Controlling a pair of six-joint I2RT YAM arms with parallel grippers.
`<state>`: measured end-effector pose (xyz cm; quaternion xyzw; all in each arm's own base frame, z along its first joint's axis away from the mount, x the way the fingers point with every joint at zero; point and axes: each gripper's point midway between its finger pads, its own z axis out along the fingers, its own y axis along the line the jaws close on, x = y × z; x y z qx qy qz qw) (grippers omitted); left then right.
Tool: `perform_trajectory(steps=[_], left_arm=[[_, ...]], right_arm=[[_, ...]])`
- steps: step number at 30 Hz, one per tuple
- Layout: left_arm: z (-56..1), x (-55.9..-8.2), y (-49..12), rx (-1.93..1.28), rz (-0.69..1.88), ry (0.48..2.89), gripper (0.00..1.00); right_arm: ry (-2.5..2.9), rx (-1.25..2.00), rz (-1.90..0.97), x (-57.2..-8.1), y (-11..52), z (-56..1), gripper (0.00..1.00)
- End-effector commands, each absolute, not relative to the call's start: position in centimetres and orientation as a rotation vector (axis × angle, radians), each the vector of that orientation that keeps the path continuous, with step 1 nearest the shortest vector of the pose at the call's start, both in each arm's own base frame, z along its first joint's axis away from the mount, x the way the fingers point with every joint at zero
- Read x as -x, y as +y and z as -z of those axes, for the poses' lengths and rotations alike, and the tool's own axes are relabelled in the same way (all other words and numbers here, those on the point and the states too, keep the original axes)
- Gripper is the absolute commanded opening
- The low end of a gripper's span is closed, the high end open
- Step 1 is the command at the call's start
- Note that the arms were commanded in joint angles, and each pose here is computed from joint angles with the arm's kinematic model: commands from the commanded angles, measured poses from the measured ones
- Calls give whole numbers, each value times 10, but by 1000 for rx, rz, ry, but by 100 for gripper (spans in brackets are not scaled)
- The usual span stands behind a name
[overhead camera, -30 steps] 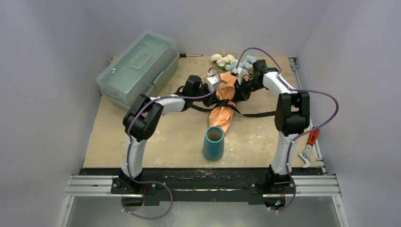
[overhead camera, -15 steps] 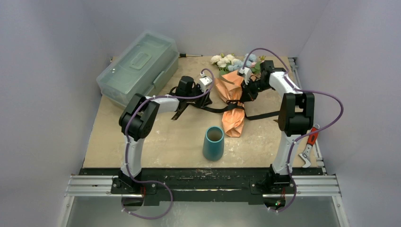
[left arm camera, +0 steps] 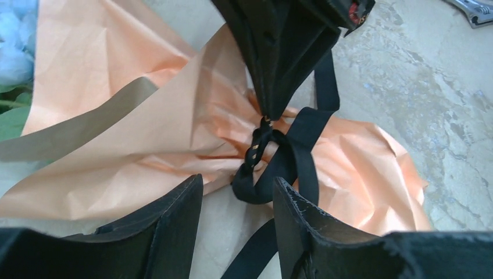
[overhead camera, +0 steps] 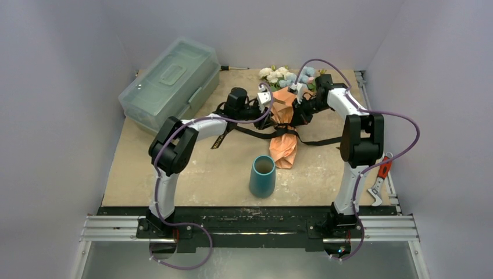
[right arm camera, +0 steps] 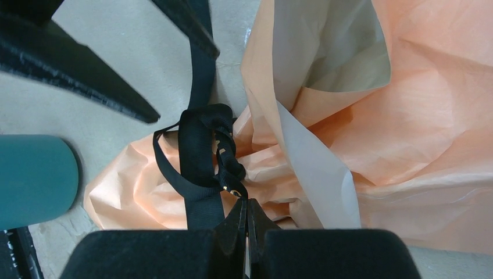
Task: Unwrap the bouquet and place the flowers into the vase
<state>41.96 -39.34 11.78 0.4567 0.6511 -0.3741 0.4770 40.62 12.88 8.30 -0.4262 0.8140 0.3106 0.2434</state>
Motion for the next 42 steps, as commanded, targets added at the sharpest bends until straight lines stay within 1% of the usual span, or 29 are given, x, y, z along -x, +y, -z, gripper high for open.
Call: perform_trajectory(steps=[1,5,10,13,15,20,25,29,33,42], left_arm=[[-135,-416,-413,-1169,904,1496,47],[-125,-422,-419,-1178,801,1517,43],[-106,-433,-417,-1166,674,1593,34],[-99,-442,-409,-1148,598,1621,32],[-96,-445,-408,-1149,567,1623,32],[-98,-440,-416,-1174,576,1577,44],[-100,-429,-422,-1189,617,1535,48],[-96,-431,-426,-1187,598,1529,48],[-90,-445,-427,-1115,511,1565,48],[-83,-450,-396,-956,405,1670,45]], right_arm=[[2140,1159,-862,-410,139,-111,0],[2141,1160,-868,-407,139,-110,0],[2137,1169,-870,-407,139,-110,0],[2132,1170,-883,-406,140,-112,0],[2132,1167,-895,-404,141,-112,0],[2138,1150,-922,-403,143,-111,0],[2140,1140,-924,-403,144,-111,0],[2137,1139,-933,-401,145,-112,0],[2135,1144,-942,-399,146,-113,0],[2138,1184,-947,-390,143,-109,0]])
